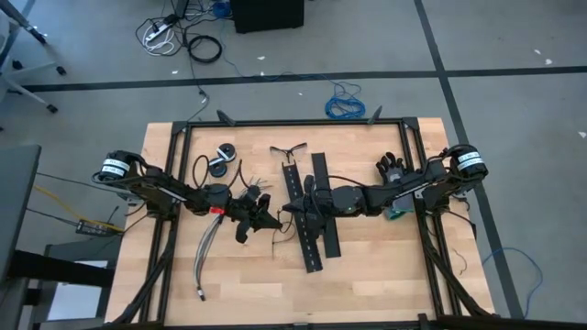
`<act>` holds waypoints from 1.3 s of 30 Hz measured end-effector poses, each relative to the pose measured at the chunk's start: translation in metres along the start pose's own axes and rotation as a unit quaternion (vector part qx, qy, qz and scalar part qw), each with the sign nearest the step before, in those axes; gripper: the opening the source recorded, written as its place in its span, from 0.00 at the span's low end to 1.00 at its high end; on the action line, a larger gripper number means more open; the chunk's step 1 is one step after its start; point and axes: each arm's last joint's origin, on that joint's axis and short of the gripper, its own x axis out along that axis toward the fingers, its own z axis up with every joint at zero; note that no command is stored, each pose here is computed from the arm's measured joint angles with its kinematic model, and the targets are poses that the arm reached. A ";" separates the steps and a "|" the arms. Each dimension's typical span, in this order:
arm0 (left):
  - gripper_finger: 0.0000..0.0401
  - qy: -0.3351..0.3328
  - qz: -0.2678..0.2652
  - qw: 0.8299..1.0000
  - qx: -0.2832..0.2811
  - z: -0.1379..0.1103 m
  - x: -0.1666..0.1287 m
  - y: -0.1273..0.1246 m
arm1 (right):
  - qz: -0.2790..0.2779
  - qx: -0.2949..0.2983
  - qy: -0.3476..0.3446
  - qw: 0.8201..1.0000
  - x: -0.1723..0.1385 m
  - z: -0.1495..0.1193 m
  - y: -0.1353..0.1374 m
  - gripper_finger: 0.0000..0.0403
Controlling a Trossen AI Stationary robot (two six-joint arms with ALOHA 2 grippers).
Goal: Ziptie cables
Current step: Wrap the black zip tie on the cable
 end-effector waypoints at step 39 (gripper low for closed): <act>0.00 0.015 -0.013 0.997 -0.075 0.000 -0.001 0.001 | 0.030 -0.024 0.013 0.999 -0.001 -0.002 0.006 0.00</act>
